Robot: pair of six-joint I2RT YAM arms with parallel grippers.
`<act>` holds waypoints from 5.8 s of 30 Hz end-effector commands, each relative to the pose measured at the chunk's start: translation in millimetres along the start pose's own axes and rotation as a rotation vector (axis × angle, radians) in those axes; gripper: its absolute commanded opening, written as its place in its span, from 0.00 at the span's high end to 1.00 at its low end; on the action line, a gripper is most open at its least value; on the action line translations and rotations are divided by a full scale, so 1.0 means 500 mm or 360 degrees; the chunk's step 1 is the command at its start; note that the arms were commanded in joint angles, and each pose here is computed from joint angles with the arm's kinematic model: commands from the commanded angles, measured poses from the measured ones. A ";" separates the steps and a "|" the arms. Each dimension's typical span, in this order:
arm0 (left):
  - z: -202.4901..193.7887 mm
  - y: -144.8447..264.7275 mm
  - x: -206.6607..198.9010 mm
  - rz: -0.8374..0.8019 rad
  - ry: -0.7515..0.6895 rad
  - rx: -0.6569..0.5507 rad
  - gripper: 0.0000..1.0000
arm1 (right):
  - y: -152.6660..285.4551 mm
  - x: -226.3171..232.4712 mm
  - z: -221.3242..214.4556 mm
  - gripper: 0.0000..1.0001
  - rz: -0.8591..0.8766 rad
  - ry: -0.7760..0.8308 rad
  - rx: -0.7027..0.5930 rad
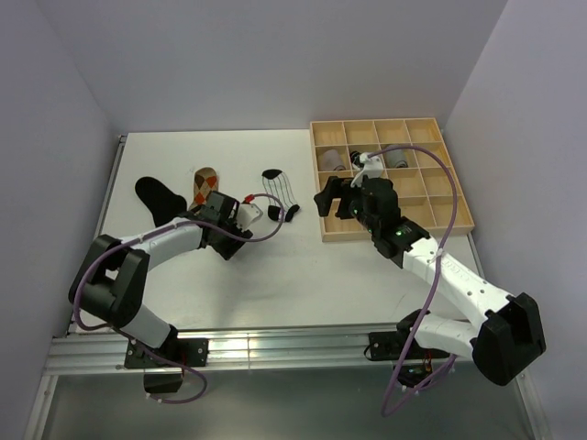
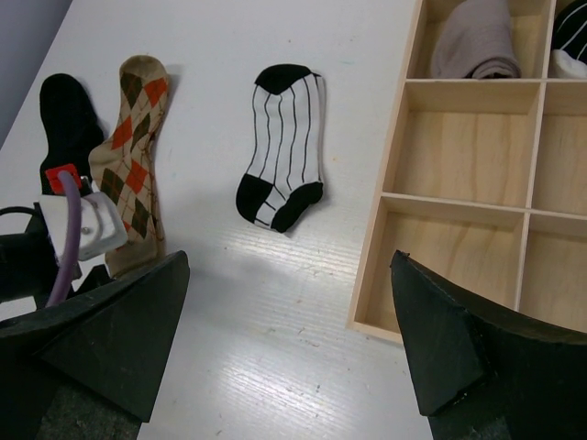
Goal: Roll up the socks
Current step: Roll the sock at the center of the board.
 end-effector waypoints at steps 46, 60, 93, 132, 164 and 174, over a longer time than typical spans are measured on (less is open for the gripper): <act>-0.048 0.051 -0.091 -0.1799 0.0034 0.0445 0.98 | 0.065 0.155 -0.116 0.04 0.0684 0.0346 -0.0108; -0.065 -0.026 -0.060 -0.1750 0.0214 0.0688 1.00 | -0.087 0.328 -0.283 0.16 0.1015 0.0742 0.0298; -0.072 -0.034 -0.056 -0.1717 0.0240 0.0760 0.99 | -0.172 0.398 -0.379 0.35 0.0950 0.1012 0.0420; 0.104 0.090 0.138 -0.0390 0.0396 -0.0544 0.62 | -0.127 0.306 -0.470 0.97 0.0772 0.0197 0.1411; -0.032 0.071 -0.137 -0.0055 -0.1005 -0.0773 0.37 | -0.227 0.261 -0.488 0.96 0.0699 -0.0242 0.1921; -0.033 0.028 -0.133 0.0006 -0.1038 -0.0686 0.41 | -0.217 0.257 -0.486 0.97 0.0715 -0.0224 0.1917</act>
Point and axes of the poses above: each gripper's point midway between its finger pads, its own y axis back along the fingers, its own x axis along the line the jaws close on, z = x × y, the point moved 4 cm from there along y, back along the fingers, and after that the axes turned 9 degrees about y, right-handed, at the moved point
